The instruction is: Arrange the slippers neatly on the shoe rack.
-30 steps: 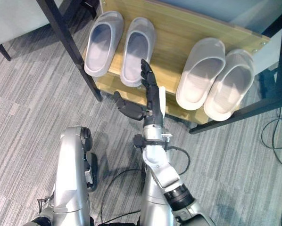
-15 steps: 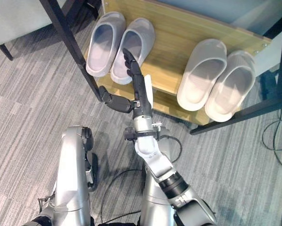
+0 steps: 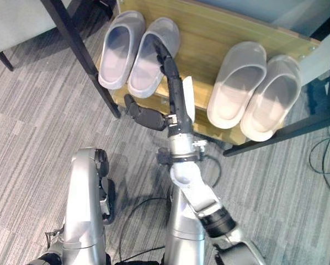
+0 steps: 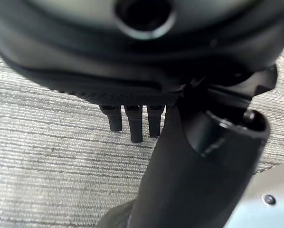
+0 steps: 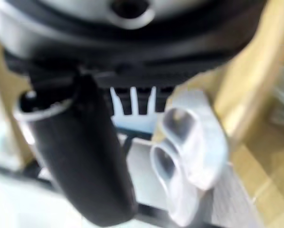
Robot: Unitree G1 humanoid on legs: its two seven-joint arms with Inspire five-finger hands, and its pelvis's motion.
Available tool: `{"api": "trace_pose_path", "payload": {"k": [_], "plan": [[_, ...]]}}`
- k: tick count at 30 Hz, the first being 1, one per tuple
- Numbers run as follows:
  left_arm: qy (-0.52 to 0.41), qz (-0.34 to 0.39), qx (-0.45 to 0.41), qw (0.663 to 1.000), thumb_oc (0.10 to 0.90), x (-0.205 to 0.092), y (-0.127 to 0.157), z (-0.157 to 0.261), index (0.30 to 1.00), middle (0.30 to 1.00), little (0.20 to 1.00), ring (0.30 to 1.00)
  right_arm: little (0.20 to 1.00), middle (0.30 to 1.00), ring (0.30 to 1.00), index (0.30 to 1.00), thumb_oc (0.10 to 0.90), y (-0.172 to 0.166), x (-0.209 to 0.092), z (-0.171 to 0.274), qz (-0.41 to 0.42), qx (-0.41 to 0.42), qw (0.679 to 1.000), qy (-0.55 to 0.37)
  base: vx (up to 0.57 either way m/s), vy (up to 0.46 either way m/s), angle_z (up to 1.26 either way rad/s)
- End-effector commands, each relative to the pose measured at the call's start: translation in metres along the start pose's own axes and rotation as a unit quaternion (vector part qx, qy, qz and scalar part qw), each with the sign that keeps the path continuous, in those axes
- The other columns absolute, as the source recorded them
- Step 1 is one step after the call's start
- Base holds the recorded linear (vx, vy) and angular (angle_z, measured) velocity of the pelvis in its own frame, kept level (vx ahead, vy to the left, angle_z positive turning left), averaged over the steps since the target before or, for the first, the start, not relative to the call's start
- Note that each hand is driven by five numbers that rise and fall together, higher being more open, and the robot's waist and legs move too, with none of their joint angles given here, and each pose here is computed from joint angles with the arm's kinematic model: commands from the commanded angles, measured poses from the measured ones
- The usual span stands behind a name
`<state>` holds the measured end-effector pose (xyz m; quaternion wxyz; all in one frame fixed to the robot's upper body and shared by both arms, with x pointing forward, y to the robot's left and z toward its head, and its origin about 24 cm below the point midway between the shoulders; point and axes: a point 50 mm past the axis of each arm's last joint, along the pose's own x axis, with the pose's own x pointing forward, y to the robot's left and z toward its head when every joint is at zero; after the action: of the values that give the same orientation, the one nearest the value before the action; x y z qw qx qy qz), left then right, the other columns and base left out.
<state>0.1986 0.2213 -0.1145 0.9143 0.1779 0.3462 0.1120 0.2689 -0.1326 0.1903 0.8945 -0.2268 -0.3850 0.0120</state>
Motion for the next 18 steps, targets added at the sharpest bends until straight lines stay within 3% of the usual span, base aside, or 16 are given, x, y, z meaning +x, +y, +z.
{"api": "trace_pose_path", "payload": {"k": [1, 4, 5, 9, 13, 18], "plan": [[0.008, -0.032, -0.016, 0.999, 0.800, -0.001, -0.023, 0.007, 0.900, 0.900, 0.900, 0.900, 0.900, 0.900, 0.900, 0.900, 0.800, -0.038, -0.003, 0.048, -0.026, -0.036, 0.989, -0.139, -0.07, -0.008, 0.04], [-0.004, -0.032, -0.027, 0.999, 0.800, 0.005, -0.018, 0.018, 0.900, 0.900, 0.900, 0.900, 0.900, 0.900, 0.900, 0.900, 0.800, -0.047, -0.010, 0.038, -0.016, -0.053, 0.992, -0.111, -0.10, 0.022, 0.26], [0.004, -0.035, -0.033, 0.999, 0.800, 0.003, -0.013, 0.010, 0.900, 0.900, 0.900, 0.900, 0.900, 0.900, 0.900, 0.900, 0.800, -0.049, -0.029, 0.015, 0.013, -0.054, 0.998, -0.034, -0.04, 0.000, 0.09], [0.048, -0.030, -0.028, 0.998, 0.800, 0.000, -0.001, -0.012, 0.900, 0.900, 0.900, 0.900, 0.900, 0.900, 0.900, 0.900, 0.800, -0.031, -0.066, -0.025, 0.066, -0.005, 0.993, 0.102, -0.01, -0.025, 0.06], [0.061, -0.027, -0.015, 0.998, 0.800, -0.003, 0.006, -0.023, 0.900, 0.900, 0.900, 0.900, 0.900, 0.900, 0.900, 0.900, 0.800, -0.010, -0.102, -0.056, 0.101, 0.046, 0.969, 0.220, 0.01, -0.018, -0.02], [0.098, -0.048, 0.025, 0.994, 0.800, -0.011, 0.005, -0.045, 0.900, 0.900, 0.900, 0.900, 0.900, 0.900, 0.900, 0.900, 0.800, 0.012, -0.133, -0.079, 0.160, 0.052, 0.938, 0.304, 0.09, -0.038, 0.06]]}}
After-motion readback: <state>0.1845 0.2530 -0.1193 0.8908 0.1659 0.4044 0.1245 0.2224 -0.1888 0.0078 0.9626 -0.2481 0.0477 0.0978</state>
